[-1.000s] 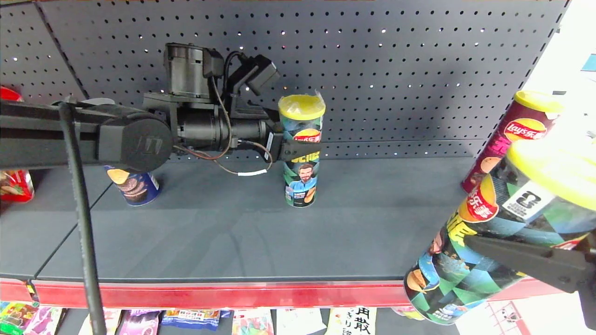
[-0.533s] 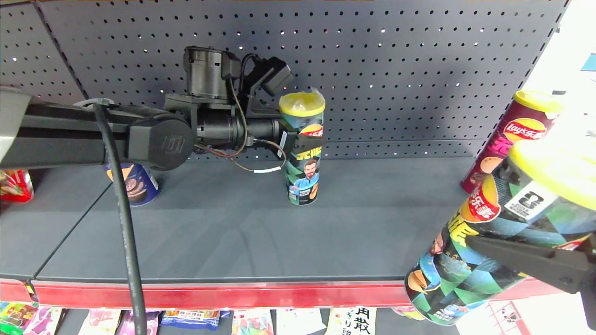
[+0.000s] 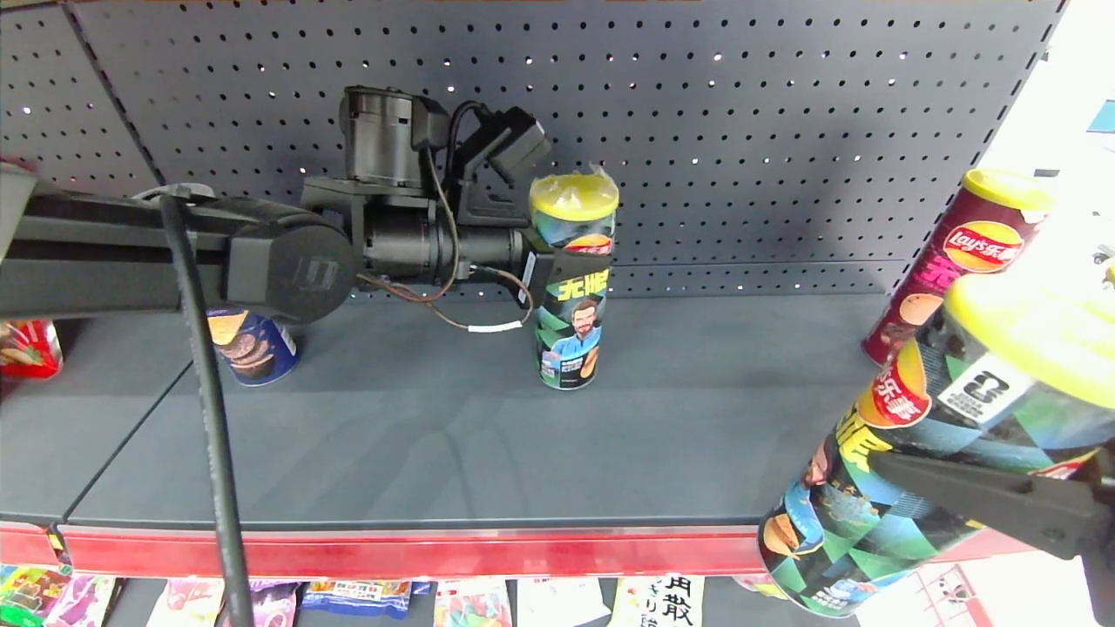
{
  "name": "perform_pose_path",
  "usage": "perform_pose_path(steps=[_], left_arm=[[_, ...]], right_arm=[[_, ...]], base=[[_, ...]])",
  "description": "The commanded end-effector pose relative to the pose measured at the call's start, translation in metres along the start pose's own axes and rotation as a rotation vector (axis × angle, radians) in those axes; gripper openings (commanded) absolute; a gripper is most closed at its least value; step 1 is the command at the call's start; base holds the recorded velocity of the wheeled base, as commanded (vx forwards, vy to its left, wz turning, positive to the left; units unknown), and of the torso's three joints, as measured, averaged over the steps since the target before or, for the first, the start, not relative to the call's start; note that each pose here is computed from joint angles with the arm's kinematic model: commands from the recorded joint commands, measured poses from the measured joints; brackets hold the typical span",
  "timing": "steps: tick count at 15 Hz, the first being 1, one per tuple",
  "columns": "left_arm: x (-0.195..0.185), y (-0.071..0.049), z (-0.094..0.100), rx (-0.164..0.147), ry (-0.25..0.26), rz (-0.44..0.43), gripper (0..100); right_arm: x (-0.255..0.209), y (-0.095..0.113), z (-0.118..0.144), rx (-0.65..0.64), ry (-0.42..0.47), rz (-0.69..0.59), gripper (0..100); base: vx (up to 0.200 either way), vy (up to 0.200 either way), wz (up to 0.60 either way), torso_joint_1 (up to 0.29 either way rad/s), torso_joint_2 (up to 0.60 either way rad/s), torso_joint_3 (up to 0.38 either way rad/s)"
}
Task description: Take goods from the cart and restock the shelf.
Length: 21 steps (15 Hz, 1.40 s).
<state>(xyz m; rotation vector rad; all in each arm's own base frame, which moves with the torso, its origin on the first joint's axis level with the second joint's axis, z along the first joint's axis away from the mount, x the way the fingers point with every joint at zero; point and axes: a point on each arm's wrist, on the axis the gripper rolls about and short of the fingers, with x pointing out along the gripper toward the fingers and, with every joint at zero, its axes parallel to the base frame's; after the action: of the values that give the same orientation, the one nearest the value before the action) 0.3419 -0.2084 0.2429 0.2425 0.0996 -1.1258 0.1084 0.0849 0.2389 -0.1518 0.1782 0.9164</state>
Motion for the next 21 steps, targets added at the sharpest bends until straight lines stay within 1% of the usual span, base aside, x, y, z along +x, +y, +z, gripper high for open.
perform_pose_path(steps=[1,3,4,7,8,9,10,13,15,19,21], left_arm=[[-0.017,-0.008,0.012,0.015,-0.029,-0.017,0],[-0.030,-0.017,0.019,0.020,-0.041,-0.029,0],[-0.043,-0.027,0.019,0.018,-0.052,-0.098,0],[-0.049,-0.044,0.013,0.006,-0.048,-0.190,0],[-0.050,-0.055,0.010,0.000,-0.046,-0.252,0],[-0.049,-0.057,0.007,-0.005,-0.041,-0.269,0],[-0.048,-0.062,0.002,-0.001,-0.037,-0.305,0],[-0.044,-0.064,-0.013,0.015,-0.008,-0.324,0],[-0.040,-0.063,-0.017,0.014,0.001,-0.325,0],[-0.041,-0.061,-0.018,0.011,0.003,-0.323,0],[-0.042,-0.060,-0.021,0.003,0.011,-0.319,0]], right_arm=[[0.000,0.000,0.001,-0.002,-0.003,0.001,0],[0.001,0.000,0.002,-0.003,-0.006,0.000,0],[0.000,0.000,0.002,-0.003,-0.008,0.000,0],[0.000,0.000,0.004,-0.005,-0.012,0.001,0],[0.000,0.000,0.005,-0.006,-0.015,0.004,0],[0.000,0.000,0.006,-0.007,-0.018,0.003,0],[0.000,0.000,0.006,-0.008,-0.018,0.002,0],[0.000,0.002,0.006,-0.013,-0.021,0.015,0],[0.000,0.003,0.006,-0.014,-0.021,0.018,0],[-0.002,0.004,0.006,-0.015,-0.025,0.019,0],[-0.002,0.004,0.007,-0.015,-0.026,0.019,0]], base=[[0.000,0.000,0.00,0.000,0.00,0.000],[0.000,0.000,0.00,0.000,0.00,0.000],[0.000,0.000,0.00,0.000,0.00,0.000],[0.000,0.000,0.00,0.000,0.00,0.000],[0.000,0.000,0.00,0.000,0.00,0.000],[0.000,0.000,0.00,0.000,0.00,0.000],[0.000,0.000,0.00,0.000,0.00,0.000],[0.000,0.000,0.00,0.000,0.00,0.000],[0.000,0.000,0.00,0.000,0.00,0.000],[0.000,0.000,0.00,0.000,0.00,0.000],[0.000,0.000,0.00,0.000,0.00,0.000]])
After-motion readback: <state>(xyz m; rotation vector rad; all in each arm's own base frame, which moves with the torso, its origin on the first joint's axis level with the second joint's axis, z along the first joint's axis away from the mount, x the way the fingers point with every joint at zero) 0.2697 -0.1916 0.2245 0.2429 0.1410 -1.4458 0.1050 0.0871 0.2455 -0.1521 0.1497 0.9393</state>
